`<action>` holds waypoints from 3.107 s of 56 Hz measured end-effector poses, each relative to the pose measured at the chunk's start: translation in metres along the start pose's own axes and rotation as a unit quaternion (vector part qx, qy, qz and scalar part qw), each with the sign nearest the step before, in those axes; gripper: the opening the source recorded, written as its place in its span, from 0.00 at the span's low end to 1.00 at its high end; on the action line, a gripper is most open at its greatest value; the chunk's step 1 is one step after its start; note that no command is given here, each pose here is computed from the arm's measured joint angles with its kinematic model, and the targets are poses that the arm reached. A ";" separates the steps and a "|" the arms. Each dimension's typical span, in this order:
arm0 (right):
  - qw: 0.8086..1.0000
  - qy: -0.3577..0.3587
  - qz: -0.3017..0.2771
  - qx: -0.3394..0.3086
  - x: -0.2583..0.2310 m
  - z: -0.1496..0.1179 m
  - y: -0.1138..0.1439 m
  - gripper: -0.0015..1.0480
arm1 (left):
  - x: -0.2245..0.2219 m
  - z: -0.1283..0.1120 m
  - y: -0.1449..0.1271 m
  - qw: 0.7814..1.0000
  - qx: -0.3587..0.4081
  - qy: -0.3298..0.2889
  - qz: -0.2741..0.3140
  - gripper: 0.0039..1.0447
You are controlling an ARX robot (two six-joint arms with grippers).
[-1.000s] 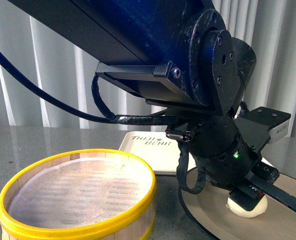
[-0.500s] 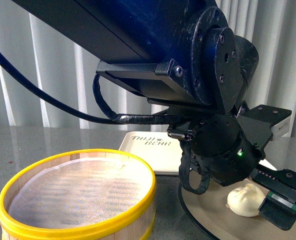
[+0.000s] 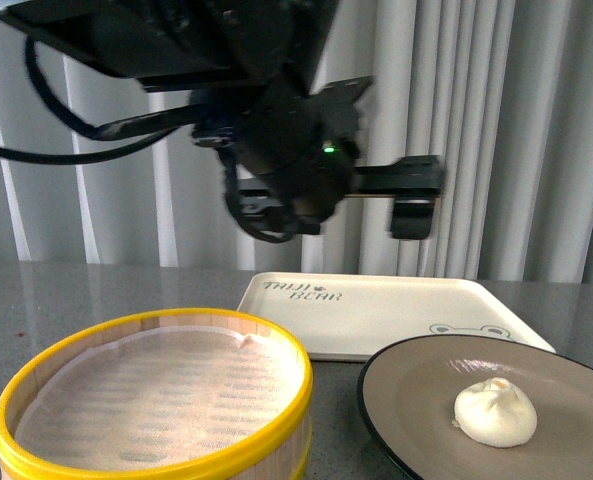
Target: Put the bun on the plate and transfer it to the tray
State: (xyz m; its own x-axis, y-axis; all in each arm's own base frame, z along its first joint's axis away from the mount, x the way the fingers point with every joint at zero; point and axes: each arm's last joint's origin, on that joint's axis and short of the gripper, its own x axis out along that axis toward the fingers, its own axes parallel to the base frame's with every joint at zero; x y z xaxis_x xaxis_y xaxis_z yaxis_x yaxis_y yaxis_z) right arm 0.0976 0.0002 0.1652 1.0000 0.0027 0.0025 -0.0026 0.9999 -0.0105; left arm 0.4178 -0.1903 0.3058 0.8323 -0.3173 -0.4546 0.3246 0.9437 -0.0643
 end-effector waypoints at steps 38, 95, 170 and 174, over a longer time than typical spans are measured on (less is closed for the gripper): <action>1.000 0.000 0.000 0.000 0.000 0.000 0.000 0.92 | -0.106 -0.130 0.088 0.954 -0.019 -0.241 0.174 0.17; 1.000 0.000 0.000 0.000 0.000 0.000 0.000 0.92 | -0.219 -0.264 0.102 0.958 -0.012 -0.235 0.166 0.04; 1.000 0.000 0.000 0.000 0.000 0.000 0.000 0.92 | -0.260 -0.274 0.087 0.954 -0.009 -0.251 0.166 0.04; 1.000 0.000 0.000 0.000 0.000 0.000 0.000 0.92 | -0.263 -0.281 0.085 0.958 -0.011 -0.234 0.166 0.04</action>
State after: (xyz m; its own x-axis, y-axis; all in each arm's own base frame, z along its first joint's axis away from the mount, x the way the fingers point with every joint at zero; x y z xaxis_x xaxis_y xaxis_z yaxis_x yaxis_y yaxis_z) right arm 0.0976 0.0003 0.1652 1.0000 0.0034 0.0025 -0.0034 0.9999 -0.0105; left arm 0.0999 -0.0002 0.1704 1.0000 -0.0015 -0.0055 0.0015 1.0000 -0.0071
